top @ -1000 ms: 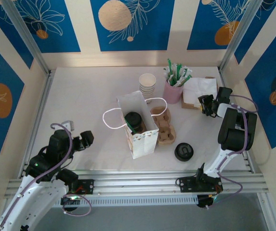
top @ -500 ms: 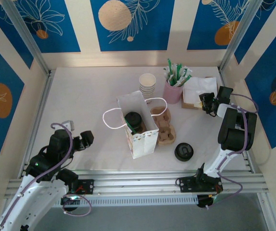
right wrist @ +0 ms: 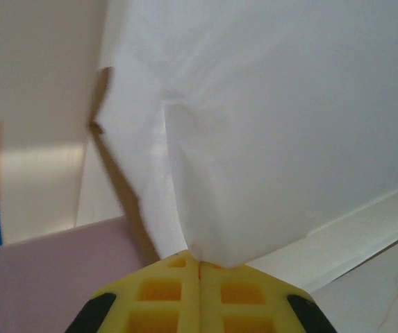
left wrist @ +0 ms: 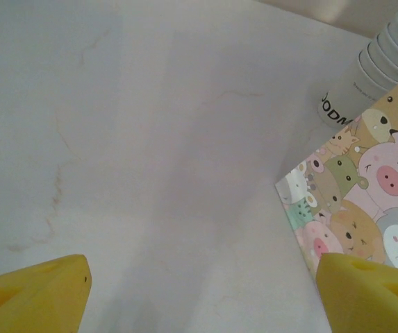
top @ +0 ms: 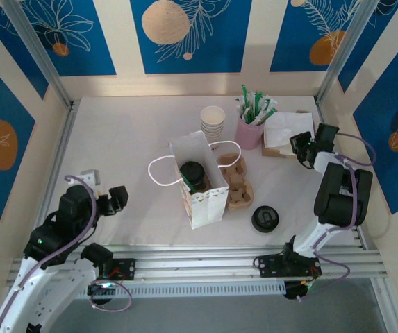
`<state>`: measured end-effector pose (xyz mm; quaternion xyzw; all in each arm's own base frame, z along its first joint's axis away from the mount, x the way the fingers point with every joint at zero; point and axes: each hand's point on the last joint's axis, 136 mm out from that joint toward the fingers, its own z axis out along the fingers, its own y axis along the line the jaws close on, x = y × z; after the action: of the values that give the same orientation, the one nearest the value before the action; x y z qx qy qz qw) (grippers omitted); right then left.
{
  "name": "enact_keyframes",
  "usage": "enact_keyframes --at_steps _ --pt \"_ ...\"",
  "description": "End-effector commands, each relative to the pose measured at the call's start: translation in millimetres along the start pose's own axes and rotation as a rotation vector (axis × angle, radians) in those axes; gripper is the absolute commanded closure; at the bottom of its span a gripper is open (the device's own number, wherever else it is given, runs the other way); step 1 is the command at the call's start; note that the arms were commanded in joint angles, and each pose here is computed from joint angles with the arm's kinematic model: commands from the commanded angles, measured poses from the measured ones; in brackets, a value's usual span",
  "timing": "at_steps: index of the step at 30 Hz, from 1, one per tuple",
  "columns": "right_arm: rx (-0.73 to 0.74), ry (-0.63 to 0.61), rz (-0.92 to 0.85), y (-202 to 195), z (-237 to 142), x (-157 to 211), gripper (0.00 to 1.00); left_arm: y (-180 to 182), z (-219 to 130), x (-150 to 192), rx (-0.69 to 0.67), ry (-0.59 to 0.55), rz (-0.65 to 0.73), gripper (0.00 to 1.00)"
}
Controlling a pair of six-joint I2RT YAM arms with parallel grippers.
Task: Pack the takeout coffee
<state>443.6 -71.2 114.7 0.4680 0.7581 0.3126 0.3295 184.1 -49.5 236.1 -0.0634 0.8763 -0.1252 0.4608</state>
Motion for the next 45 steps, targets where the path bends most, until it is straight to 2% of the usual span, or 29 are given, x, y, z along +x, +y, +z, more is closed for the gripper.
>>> enact_keyframes --at_steps 1,8,11,14,17,21,27,37,45 --pt "-0.064 -0.040 -0.140 34 -34 -1 1.00 3 -18 -28 -0.045 -0.070 0.200 0.15" --pt "-0.226 -0.039 -0.469 95 -121 30 1.00 -46 -42 -87 0.112 -0.232 0.490 0.18" --pt "-0.255 -0.072 -0.589 108 -164 47 1.00 -76 -46 -95 0.235 -0.256 0.639 0.19" --pt "-0.325 -0.082 -0.618 119 -204 69 1.00 -106 -50 -98 0.379 -0.294 0.742 0.20" --pt "-0.460 -0.032 -0.670 138 -240 101 1.00 -135 -60 -102 0.522 -0.382 0.815 0.20" --pt "-0.558 0.041 -0.767 160 -281 138 1.00 -161 -75 -107 0.659 -0.494 0.907 0.19" --pt "-0.751 0.201 -0.937 195 -337 200 1.00 -181 -82 -118 0.719 -0.632 0.994 0.19" --pt "-0.990 0.381 -1.150 234 -392 274 1.00 -231 -77 -145 0.843 -0.755 1.032 0.16" --pt "-1.035 0.428 -1.297 249 -390 316 1.00 -274 -77 -131 0.979 -0.779 1.093 0.14"
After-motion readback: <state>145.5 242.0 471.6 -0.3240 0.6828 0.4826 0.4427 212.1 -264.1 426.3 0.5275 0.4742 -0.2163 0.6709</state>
